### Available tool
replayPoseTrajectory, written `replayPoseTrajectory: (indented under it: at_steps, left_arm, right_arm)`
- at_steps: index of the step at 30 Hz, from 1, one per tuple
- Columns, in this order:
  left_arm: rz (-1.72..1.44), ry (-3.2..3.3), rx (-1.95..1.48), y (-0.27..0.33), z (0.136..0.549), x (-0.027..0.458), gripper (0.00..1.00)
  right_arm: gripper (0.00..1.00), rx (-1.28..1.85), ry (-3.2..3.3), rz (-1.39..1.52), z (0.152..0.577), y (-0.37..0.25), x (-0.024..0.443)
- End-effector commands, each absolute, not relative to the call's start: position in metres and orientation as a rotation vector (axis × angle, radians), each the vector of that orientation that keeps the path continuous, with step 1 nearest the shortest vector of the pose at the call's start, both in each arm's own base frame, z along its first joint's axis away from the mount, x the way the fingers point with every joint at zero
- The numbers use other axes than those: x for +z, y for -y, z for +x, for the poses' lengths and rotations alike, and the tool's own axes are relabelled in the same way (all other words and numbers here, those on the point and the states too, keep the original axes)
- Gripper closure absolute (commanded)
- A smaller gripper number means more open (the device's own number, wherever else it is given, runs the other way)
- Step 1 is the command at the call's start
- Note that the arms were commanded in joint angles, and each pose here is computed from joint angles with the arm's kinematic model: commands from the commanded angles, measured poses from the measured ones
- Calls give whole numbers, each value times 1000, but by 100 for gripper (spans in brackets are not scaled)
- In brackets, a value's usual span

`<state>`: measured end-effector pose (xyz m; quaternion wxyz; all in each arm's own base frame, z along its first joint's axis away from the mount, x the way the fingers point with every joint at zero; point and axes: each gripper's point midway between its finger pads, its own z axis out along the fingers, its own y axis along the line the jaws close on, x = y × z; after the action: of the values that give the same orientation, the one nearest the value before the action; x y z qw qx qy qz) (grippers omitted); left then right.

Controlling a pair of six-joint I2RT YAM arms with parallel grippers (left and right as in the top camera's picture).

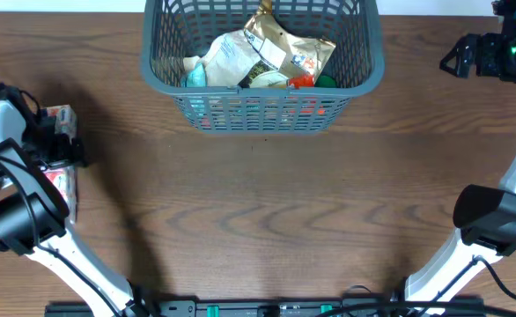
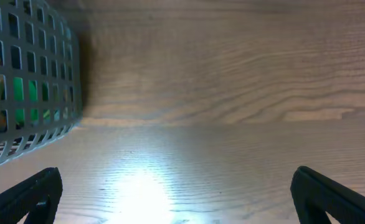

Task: Pack container
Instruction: 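Move the left gripper to the stack of tissue packs and grasp it, then lift the tissue packs with the left gripper and carry them over the basket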

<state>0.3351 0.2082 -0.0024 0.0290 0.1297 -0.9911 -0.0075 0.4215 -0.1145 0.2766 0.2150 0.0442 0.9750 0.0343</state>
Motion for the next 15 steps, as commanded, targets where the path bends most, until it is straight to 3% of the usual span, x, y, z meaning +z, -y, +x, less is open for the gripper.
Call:
replayPoseTrajectory:
  at_steps: [1,4,7,8,9,15]
  left_arm:
    - [345,3032,-7,-200,333,-14,18]
    - [352,3020,0,-197,331,-12,50]
    - [427,3022,-6,-196,333,-6,69]
    - [470,3028,-15,-196,337,-1,85]
    - [499,3035,-24,-196,340,5,94]
    - [611,3165,-97,-190,367,81,94]
  right_arm:
    - [1,110,-2711,159,422,117,272]
    - [1,110,-2711,158,422,117,272]
    - [1,109,-2711,158,422,117,272]
    - [1,109,-2711,158,422,117,272]
    - [1,109,-2711,158,422,117,272]
    - [1,109,-2711,157,422,117,272]
